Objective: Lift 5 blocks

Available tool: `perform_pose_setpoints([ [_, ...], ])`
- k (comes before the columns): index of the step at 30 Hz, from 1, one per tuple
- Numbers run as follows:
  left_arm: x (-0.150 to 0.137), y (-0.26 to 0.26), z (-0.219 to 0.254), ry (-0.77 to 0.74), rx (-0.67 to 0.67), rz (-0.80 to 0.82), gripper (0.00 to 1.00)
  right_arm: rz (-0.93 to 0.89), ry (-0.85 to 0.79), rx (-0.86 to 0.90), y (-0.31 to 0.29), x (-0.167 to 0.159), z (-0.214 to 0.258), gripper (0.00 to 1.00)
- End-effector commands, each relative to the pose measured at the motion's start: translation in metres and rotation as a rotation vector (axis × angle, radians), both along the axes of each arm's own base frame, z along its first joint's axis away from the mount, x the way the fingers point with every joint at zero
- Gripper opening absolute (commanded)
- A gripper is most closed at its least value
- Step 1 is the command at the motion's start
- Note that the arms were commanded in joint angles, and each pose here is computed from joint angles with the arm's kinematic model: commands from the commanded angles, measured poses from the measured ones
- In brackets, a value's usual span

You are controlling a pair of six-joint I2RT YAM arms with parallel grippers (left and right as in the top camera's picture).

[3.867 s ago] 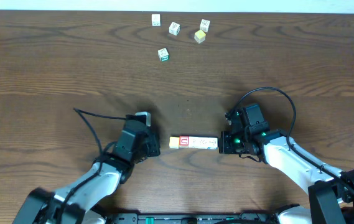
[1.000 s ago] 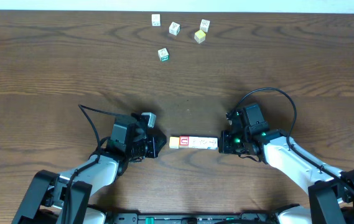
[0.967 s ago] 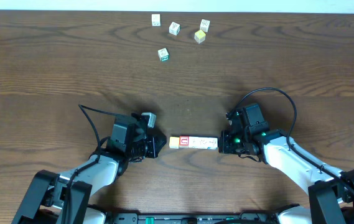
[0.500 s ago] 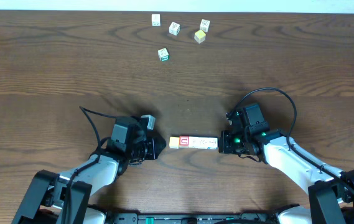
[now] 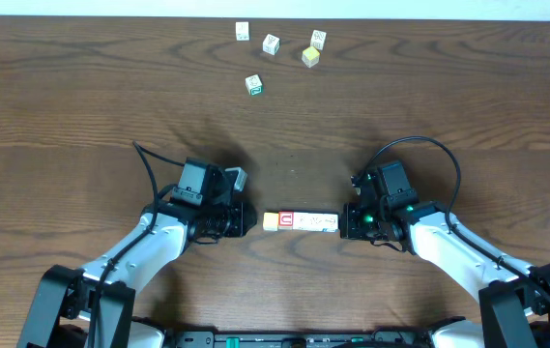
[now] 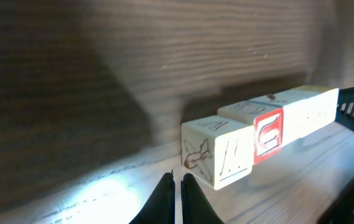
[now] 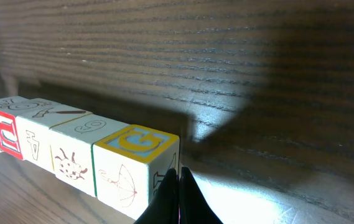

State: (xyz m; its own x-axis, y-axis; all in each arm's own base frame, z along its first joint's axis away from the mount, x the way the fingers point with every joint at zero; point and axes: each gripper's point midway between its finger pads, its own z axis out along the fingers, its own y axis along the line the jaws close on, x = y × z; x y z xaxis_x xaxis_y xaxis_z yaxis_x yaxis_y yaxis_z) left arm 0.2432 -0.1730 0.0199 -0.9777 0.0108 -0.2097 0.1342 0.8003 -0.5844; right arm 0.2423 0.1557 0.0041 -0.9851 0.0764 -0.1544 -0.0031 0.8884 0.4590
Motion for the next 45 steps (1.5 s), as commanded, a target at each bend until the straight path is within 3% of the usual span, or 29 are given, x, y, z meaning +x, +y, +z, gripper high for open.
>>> perform_pose_setpoints([
  [1, 0.006, 0.004, 0.001, -0.024, 0.012, -0.017, 0.07, 0.011, 0.002, 0.010, 0.007, 0.001, 0.003, 0.01],
  [4, 0.005, 0.002, 0.008, -0.032, -0.057, -0.055, 0.07, 0.011, 0.004, 0.010, 0.007, 0.000, 0.002, 0.01],
  [45, 0.012, -0.009, -0.008, 0.012, -0.159, -0.066, 0.07, 0.011, -0.001, 0.011, 0.007, 0.001, 0.003, 0.01],
])
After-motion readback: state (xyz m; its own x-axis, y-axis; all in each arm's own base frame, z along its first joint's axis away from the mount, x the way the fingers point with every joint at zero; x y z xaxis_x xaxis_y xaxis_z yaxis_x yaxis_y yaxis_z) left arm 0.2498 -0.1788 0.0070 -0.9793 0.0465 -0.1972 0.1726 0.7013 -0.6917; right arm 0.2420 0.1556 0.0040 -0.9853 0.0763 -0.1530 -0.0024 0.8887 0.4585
